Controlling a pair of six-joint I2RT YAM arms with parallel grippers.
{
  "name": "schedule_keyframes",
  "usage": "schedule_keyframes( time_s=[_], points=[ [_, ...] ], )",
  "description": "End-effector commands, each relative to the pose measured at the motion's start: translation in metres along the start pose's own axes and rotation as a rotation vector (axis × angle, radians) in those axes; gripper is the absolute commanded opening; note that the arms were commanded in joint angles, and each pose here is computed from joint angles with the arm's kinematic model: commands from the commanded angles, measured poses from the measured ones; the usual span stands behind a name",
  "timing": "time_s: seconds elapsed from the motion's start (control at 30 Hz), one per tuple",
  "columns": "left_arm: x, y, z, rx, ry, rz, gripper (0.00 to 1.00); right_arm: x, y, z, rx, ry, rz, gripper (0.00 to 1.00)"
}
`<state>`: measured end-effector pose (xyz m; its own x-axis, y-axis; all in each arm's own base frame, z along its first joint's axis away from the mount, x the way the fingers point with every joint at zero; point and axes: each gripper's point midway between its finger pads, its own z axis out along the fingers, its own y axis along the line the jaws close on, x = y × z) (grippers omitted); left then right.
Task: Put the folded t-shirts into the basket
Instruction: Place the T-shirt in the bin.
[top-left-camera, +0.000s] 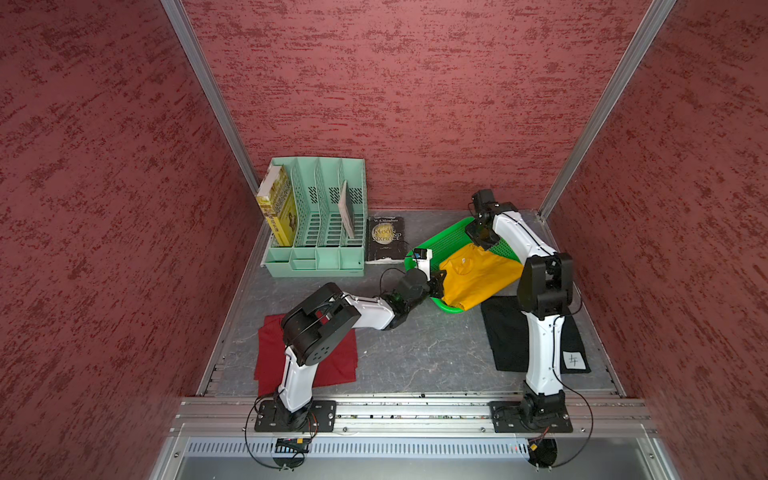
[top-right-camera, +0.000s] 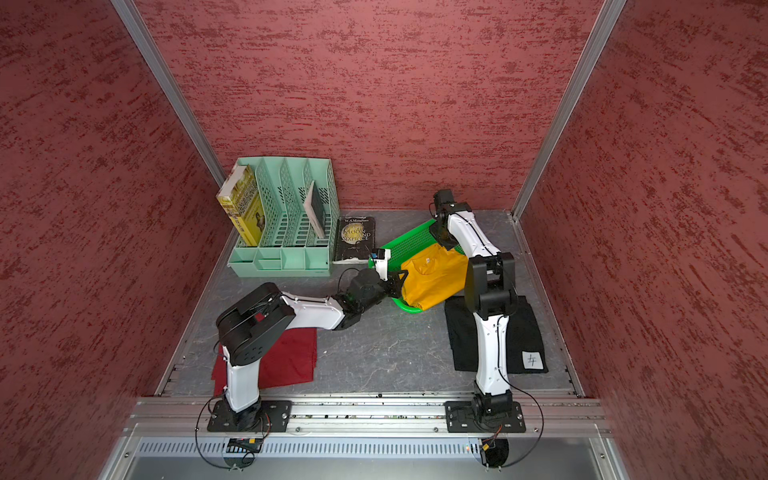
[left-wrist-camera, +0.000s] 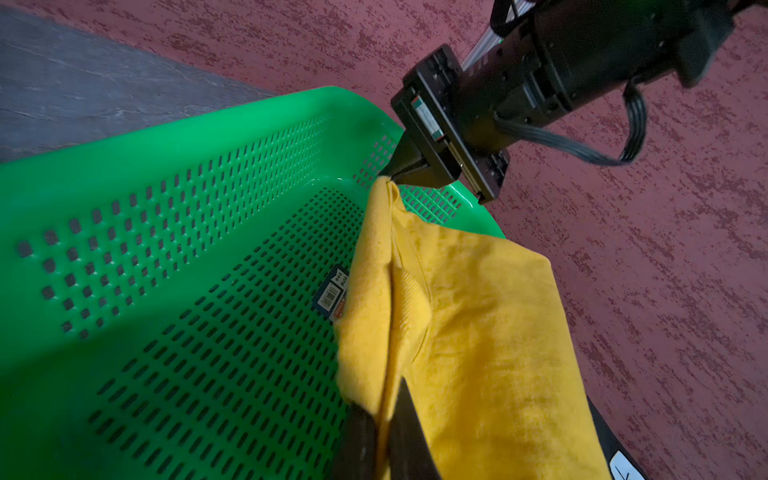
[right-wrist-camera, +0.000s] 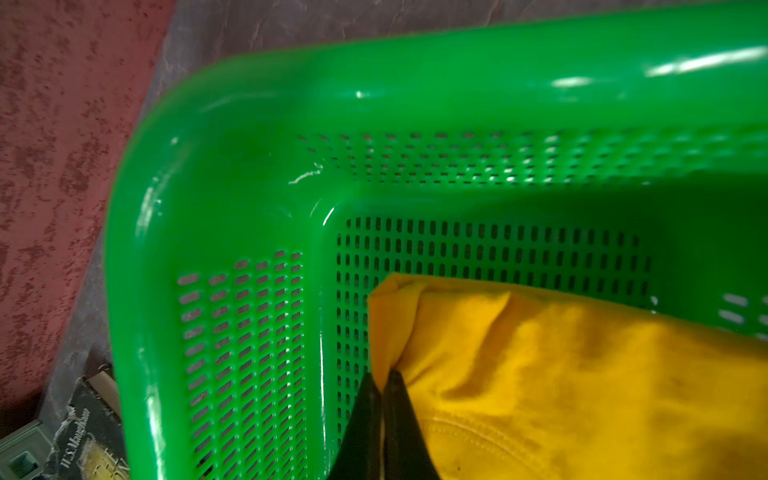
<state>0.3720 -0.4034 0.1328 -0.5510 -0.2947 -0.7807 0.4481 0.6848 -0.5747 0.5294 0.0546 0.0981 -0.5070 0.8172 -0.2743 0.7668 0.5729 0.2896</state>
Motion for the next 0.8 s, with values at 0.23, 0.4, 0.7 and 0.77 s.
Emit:
schedule_keyframes(
  time_s=[0.23, 0.4, 0.7, 0.77],
  points=[
    [0.036, 0.064, 0.007, -0.257, 0.13, -0.048, 0.01, -0.009, 0.028, -0.003, -0.098, -0.028, 0.008, 0.0],
    [0.046, 0.07, 0.008, -0.285, 0.174, -0.071, 0.05, -0.008, 0.028, -0.001, -0.094, -0.026, 0.007, 0.0],
    [0.052, 0.079, 0.009, -0.324, 0.22, -0.074, 0.08, -0.009, 0.019, 0.002, -0.053, -0.039, 0.013, 0.0],
    [0.055, 0.08, 0.011, -0.329, 0.235, -0.073, 0.08, -0.009, 0.018, 0.003, -0.049, -0.041, 0.014, 0.0]
  ],
)
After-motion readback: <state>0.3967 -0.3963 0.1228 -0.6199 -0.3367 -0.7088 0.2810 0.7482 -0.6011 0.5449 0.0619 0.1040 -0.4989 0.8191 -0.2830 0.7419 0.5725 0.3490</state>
